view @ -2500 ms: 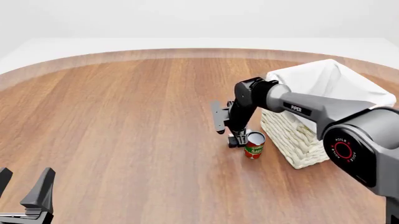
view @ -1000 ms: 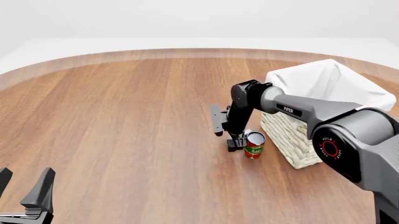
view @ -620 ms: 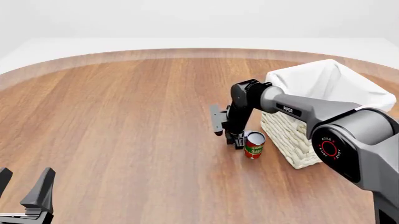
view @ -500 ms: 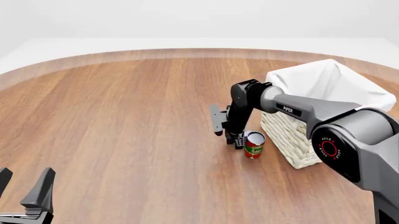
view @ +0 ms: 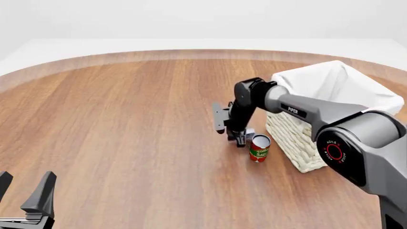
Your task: Pick up the alphabet soup and the cream cheese box, and put them in the basket.
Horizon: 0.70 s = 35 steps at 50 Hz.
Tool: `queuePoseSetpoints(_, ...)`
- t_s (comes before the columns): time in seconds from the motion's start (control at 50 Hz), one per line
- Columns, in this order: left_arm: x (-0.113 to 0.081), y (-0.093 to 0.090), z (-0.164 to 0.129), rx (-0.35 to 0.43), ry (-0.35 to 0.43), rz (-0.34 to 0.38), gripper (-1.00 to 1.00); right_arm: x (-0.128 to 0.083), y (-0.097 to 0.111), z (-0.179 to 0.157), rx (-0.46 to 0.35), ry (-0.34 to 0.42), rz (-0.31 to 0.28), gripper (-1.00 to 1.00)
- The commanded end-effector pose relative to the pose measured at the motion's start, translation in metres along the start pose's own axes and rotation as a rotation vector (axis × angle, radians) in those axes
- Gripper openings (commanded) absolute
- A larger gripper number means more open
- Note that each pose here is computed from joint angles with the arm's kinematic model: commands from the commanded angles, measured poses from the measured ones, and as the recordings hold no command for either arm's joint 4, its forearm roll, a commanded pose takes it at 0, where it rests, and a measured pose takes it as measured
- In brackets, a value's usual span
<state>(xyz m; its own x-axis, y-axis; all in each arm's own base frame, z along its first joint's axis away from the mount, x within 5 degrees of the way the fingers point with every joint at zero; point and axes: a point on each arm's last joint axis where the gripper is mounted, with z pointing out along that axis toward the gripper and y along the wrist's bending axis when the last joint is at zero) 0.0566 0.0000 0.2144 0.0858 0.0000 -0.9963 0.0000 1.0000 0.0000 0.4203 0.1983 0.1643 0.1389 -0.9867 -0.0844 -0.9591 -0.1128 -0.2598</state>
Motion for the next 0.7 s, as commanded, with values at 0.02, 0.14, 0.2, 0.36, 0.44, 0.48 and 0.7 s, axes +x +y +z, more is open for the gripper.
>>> queuePoseSetpoints(0.02,0.000,0.000,0.000,0.000,0.000,0.000,1.00,-0.004,-0.010,-0.011,0.058,-0.018,-0.005,-1.00)
queuePoseSetpoints(0.14,0.000,0.000,0.000,0.000,0.000,0.000,1.00,-0.007,-0.017,-0.021,0.093,-0.030,-0.008,-1.00)
queuePoseSetpoints(0.2,0.000,0.000,0.000,0.000,0.000,0.000,1.00,-0.007,-0.019,-0.027,0.102,-0.033,-0.011,-1.00)
queuePoseSetpoints(0.36,0.000,0.000,0.000,0.000,0.000,0.000,1.00,-0.005,-0.018,-0.036,0.122,-0.037,-0.016,-1.00)
queuePoseSetpoints(0.44,0.000,0.000,0.000,0.000,0.000,0.000,1.00,-0.005,-0.019,-0.044,0.140,-0.042,-0.020,-1.00)
queuePoseSetpoints(0.48,0.000,0.000,0.000,0.000,0.000,0.000,1.00,-0.005,-0.020,-0.047,0.151,-0.045,-0.023,-1.00)
queuePoseSetpoints(0.7,0.000,0.000,0.000,0.000,0.000,0.000,1.00,-0.015,-0.022,-0.074,0.207,-0.071,-0.026,-1.00)
